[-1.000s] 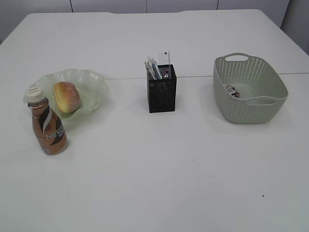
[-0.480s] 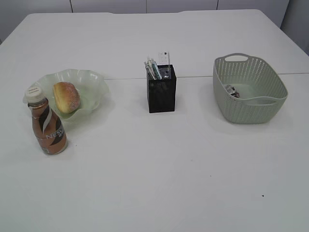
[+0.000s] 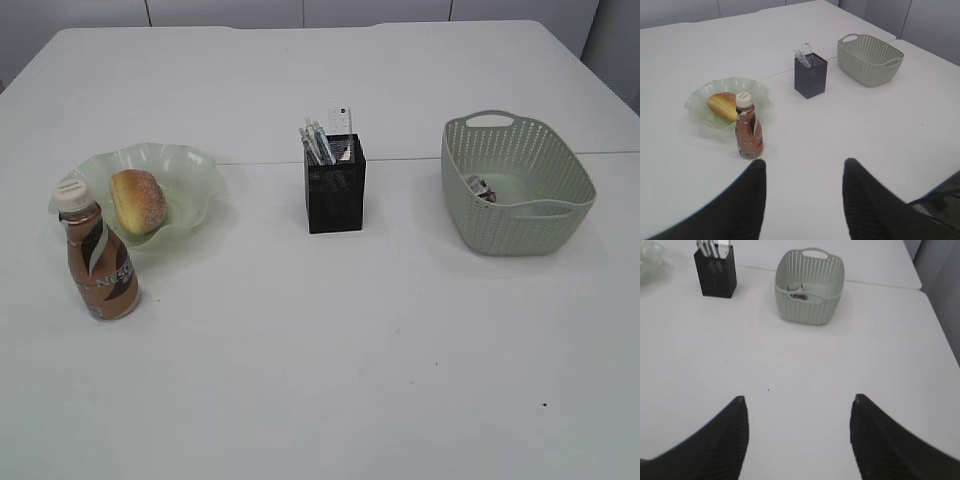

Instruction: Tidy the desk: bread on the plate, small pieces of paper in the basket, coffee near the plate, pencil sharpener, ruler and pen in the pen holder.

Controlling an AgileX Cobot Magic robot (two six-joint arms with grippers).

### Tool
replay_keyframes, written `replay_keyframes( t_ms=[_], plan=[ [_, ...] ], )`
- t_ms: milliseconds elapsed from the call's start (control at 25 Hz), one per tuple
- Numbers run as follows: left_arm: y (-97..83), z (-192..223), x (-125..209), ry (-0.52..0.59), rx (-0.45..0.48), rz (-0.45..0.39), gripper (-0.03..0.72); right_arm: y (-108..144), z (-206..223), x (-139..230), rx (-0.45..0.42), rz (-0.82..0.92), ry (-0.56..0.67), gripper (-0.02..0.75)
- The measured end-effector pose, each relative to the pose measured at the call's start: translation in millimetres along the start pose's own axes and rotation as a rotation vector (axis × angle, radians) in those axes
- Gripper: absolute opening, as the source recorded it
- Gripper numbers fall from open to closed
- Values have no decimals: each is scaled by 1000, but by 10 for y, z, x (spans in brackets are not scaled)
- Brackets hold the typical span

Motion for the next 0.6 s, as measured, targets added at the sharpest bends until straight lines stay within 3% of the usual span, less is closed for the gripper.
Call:
replay_keyframes(
  t_ms=[120,400,600],
  plan=[
    [65,24,234,0,0,7,361,36,98,75,-24,6,33,476],
    [162,401,588,162,-37,50,361,65,175,140,-42,0,61,444],
    [211,657,786,217,-41,76,361,111,332,295,-69,-6,127,442]
  ],
)
Point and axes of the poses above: a point on each arm's last joint axis where the gripper is mounted, z pointing out along that axis toward the gripper, y along the wrist's bending axis when the last joint is at zero, x = y × z, the point moved 6 cm from there along z, pointing out along that axis toward the gripper, and after that the axes turned 13 degrees about -z, right-handed, at the moved point
